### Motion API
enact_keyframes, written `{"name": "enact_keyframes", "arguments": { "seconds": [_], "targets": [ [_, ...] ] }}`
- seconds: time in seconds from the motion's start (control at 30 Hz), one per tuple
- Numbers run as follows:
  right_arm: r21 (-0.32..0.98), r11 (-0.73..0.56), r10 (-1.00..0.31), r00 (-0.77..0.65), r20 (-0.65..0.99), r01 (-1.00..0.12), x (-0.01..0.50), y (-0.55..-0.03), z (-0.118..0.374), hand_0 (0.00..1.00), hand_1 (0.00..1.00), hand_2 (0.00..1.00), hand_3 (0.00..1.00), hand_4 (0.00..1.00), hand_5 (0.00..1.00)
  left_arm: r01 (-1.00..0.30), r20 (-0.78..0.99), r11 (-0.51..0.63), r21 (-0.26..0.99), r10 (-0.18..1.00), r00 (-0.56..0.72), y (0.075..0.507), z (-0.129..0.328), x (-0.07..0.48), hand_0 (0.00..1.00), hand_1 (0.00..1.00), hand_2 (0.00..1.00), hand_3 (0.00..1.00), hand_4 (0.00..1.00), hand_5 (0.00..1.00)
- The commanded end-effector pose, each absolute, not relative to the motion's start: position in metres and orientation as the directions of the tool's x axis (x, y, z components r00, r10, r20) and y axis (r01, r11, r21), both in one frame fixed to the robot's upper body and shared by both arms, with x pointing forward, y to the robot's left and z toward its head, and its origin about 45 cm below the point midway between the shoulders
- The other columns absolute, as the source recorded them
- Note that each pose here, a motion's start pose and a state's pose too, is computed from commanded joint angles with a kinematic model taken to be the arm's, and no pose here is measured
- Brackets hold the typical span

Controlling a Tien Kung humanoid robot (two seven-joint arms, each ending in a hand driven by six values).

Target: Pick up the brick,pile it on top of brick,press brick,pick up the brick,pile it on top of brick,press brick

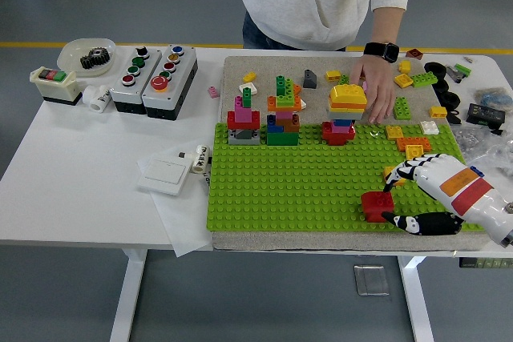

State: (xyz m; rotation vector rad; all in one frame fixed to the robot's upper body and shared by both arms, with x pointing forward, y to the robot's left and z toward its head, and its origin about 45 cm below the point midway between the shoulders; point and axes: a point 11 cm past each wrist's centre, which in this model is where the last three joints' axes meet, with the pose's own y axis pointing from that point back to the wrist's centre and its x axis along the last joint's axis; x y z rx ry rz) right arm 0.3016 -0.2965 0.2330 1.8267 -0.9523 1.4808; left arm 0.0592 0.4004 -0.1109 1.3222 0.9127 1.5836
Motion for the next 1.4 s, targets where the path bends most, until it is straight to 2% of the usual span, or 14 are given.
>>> {"name": "enact_keyframes", "arguments": {
  "seconds": [0.33,0.37,0.53,0.57,0.6,0.73,0.77,0.93,0.97,1.13,1.17,1.33,1.37,1.4],
  "targets": [
    [-0.07,-0.444,-0.2,0.022,0.98,-0.893,0.323,-0.316,0.253,0.664,0.633,0.67,0.56,0.791,0.507,-0.15,0.36,-0.367,0.918,0.93,-0.069,0.401,-0.111,0.056,0.818,0.898,0.92,0.816,0.806,0.807],
    [-0.072,-0.436,-0.198,0.018,0.98,-0.897,0.324,-0.317,0.254,0.722,0.702,0.747,0.687,0.82,0.488,-0.15,0.361,-0.367,0.918,0.93,-0.068,0.401,-0.111,0.056,0.819,0.898,0.92,0.816,0.806,0.808],
    [-0.076,-0.348,-0.163,-0.019,0.986,-0.934,0.34,-0.33,0.257,0.722,0.702,0.747,0.687,0.82,0.488,-0.146,0.362,-0.368,0.918,0.93,-0.065,0.402,-0.111,0.055,0.819,0.898,0.92,0.816,0.806,0.808],
    [-0.062,-0.323,-0.155,-0.012,0.988,-0.944,0.344,-0.335,0.255,0.81,0.797,0.847,0.873,0.899,0.5,-0.146,0.362,-0.368,0.918,0.93,-0.065,0.402,-0.111,0.054,0.819,0.897,0.921,0.817,0.806,0.808],
    [-0.06,-0.305,-0.164,-0.009,0.986,-0.95,0.347,-0.338,0.254,0.81,0.797,0.847,0.873,0.899,0.5,-0.145,0.363,-0.368,0.918,0.93,-0.065,0.402,-0.111,0.054,0.819,0.897,0.921,0.817,0.806,0.808],
    [-0.074,-0.247,-0.276,-0.003,0.961,-0.966,0.354,-0.349,0.249,0.81,0.797,0.847,0.873,0.899,0.5,-0.146,0.363,-0.369,0.918,0.93,-0.064,0.402,-0.111,0.054,0.819,0.897,0.921,0.817,0.806,0.808],
    [-0.082,-0.248,-0.317,0.001,0.948,-0.965,0.355,-0.35,0.248,0.857,0.834,0.885,0.908,0.998,0.659,-0.147,0.363,-0.369,0.918,0.929,-0.064,0.402,-0.111,0.055,0.819,0.898,0.921,0.816,0.805,0.808],
    [-0.118,-0.252,-0.516,0.031,0.856,-0.961,0.357,-0.347,0.253,0.857,0.834,0.885,0.908,0.998,0.659,-0.153,0.364,-0.369,0.917,0.929,-0.062,0.402,-0.111,0.058,0.819,0.898,0.921,0.816,0.805,0.808],
    [-0.121,-0.245,-0.548,0.035,0.835,-0.962,0.358,-0.348,0.254,0.852,0.823,0.866,0.895,0.998,0.762,-0.153,0.364,-0.369,0.917,0.929,-0.062,0.402,-0.111,0.058,0.819,0.898,0.92,0.816,0.805,0.807],
    [-0.118,-0.176,-0.715,0.045,0.698,-0.977,0.363,-0.362,0.262,0.852,0.823,0.866,0.895,0.998,0.762,-0.158,0.362,-0.368,0.916,0.93,-0.064,0.402,-0.11,0.06,0.819,0.898,0.92,0.816,0.805,0.807],
    [-0.117,-0.161,-0.743,0.043,0.668,-0.98,0.363,-0.366,0.264,0.853,0.821,0.862,0.887,0.998,0.827,-0.159,0.362,-0.368,0.916,0.93,-0.066,0.402,-0.11,0.06,0.819,0.898,0.921,0.816,0.805,0.806],
    [-0.103,-0.086,-0.864,0.022,0.503,-0.991,0.365,-0.381,0.268,0.853,0.821,0.862,0.887,0.998,0.827,-0.163,0.361,-0.367,0.916,0.93,-0.065,0.402,-0.11,0.062,0.819,0.898,0.921,0.816,0.805,0.806],
    [-0.098,-0.07,-0.886,0.017,0.464,-0.993,0.365,-0.383,0.267,0.854,0.818,0.855,0.879,0.998,0.903,-0.163,0.361,-0.367,0.916,0.93,-0.066,0.402,-0.11,0.062,0.819,0.898,0.921,0.813,0.806,0.804],
    [-0.09,-0.054,-0.906,0.011,0.424,-0.995,0.365,-0.386,0.266,0.854,0.818,0.855,0.879,0.998,0.903,-0.163,0.361,-0.367,0.916,0.93,-0.065,0.402,-0.11,0.062,0.819,0.898,0.921,0.813,0.806,0.804]
  ]
}}
